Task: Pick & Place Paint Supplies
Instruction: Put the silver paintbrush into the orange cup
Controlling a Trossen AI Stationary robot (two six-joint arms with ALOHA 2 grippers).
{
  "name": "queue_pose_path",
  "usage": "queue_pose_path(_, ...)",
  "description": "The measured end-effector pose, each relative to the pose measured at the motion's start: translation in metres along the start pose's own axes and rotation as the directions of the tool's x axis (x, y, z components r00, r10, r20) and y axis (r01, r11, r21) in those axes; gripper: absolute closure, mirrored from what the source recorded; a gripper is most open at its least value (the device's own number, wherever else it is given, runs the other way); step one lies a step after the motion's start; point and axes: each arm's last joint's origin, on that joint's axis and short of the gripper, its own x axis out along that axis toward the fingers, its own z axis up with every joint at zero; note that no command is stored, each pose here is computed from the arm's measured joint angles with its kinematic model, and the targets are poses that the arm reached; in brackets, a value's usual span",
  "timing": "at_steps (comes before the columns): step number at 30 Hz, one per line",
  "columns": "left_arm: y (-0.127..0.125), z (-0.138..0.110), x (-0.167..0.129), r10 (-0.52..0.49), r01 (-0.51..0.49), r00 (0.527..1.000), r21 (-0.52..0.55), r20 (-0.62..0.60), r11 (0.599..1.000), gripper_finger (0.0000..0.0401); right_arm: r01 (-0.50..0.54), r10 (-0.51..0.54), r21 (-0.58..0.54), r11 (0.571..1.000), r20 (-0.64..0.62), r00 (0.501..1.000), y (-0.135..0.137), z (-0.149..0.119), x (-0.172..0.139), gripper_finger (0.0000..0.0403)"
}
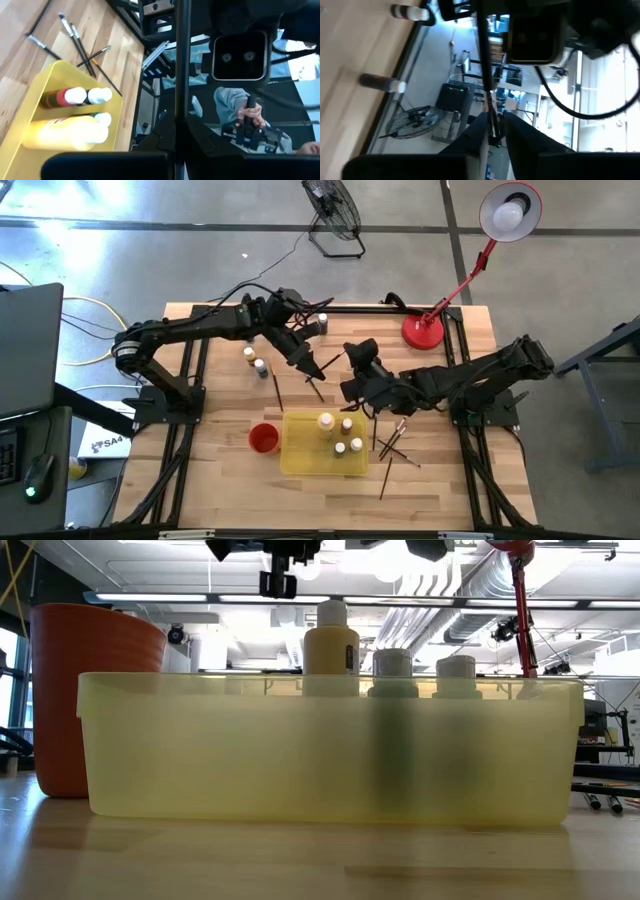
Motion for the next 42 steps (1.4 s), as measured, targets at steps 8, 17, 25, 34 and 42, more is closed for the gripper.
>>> queue_pose_path(8, -0.007, 0.005, -0.001, -0.046, 0.041, 0.998, 0.126, 0.034, 0.991, 0.0394, 0.069, -0.071, 0.104, 0.992, 0.016, 0.997, -0.025, -0.013, -0.024, 0.0294)
queue_pose_path(17, 0.008, 0.018, -0.022, -0.01, -0.007, 0.995, 0.167, 0.103, 0.986, 0.0394, 0.108, -0.131, 0.453, 0.885, 0.021, 0.991, -0.058, -0.05, -0.063, 0.027)
queue_pose_path(25, 0.011, 0.023, -0.034, 0.042, -0.107, 0.982, 0.349, 0.187, 0.931, 0.0394, -0.062, -0.15, 0.837, 0.544, 0.171, 0.974, -0.073, -0.076, -0.083, 0.0272)
queue_pose_path(34, -0.003, 0.028, -0.026, 0.001, -0.17, 0.958, 0.567, 0.286, 0.806, 0.0394, -0.487, 0.06, 0.871, 0.069, 0.484, 0.873, -0.056, -0.088, -0.065, 0.0276)
queue_pose_path(42, -0.022, 0.027, -0.013, -0.078, -0.22, 0.934, 0.732, 0.35, 0.645, 0.0394, -0.584, 0.035, 0.793, -0.173, 0.598, 0.801, -0.064, -0.086, -0.047, 0.0291)
